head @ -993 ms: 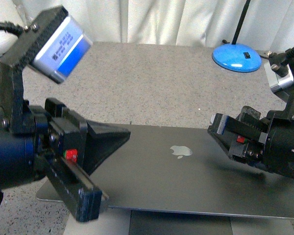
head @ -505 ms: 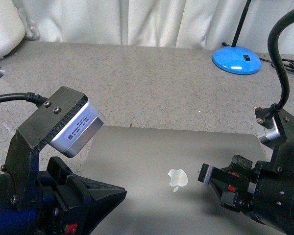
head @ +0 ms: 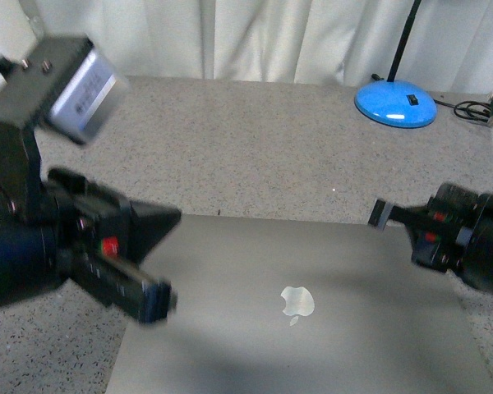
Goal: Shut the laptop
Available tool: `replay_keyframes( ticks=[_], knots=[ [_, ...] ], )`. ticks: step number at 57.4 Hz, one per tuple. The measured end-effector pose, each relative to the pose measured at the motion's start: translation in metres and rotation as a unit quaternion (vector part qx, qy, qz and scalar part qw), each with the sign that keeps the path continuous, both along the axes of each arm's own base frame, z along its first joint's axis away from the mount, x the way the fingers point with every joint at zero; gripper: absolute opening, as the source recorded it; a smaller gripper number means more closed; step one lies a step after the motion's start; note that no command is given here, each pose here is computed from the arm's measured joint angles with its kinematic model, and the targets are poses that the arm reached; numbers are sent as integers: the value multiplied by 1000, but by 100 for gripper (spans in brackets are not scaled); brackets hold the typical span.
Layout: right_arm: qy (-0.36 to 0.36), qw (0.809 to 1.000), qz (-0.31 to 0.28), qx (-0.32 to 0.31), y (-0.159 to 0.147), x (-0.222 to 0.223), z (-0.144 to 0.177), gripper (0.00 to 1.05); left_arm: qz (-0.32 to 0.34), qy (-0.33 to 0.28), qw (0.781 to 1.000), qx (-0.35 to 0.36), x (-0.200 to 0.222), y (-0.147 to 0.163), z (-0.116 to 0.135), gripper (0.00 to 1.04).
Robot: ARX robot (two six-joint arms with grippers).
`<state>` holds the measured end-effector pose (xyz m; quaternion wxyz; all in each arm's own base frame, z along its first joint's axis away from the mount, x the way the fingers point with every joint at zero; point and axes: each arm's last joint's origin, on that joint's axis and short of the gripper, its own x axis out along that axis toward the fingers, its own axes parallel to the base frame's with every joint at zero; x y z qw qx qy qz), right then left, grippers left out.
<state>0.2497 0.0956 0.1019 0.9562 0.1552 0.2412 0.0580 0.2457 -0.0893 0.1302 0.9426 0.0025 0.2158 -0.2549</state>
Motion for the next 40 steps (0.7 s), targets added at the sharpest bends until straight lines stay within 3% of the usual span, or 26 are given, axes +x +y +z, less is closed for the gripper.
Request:
replay_keyframes(
  ticks=[11, 20, 29, 40],
  knots=[
    [-65, 997, -18, -44, -6, 14, 24, 1, 83, -32, 996, 21, 22, 15, 15, 4],
    [-103, 990, -53, -80, -12, 22, 40, 1, 192, -54, 978, 57, 41, 33, 24, 4],
    [-144, 972, -124, -140, -19, 25, 52, 1, 286, -106, 949, 75, 47, 48, 34, 4],
    [-196, 949, -170, -182, -23, 14, 61, 1, 319, -154, 932, 69, 40, 53, 42, 4]
  ],
)
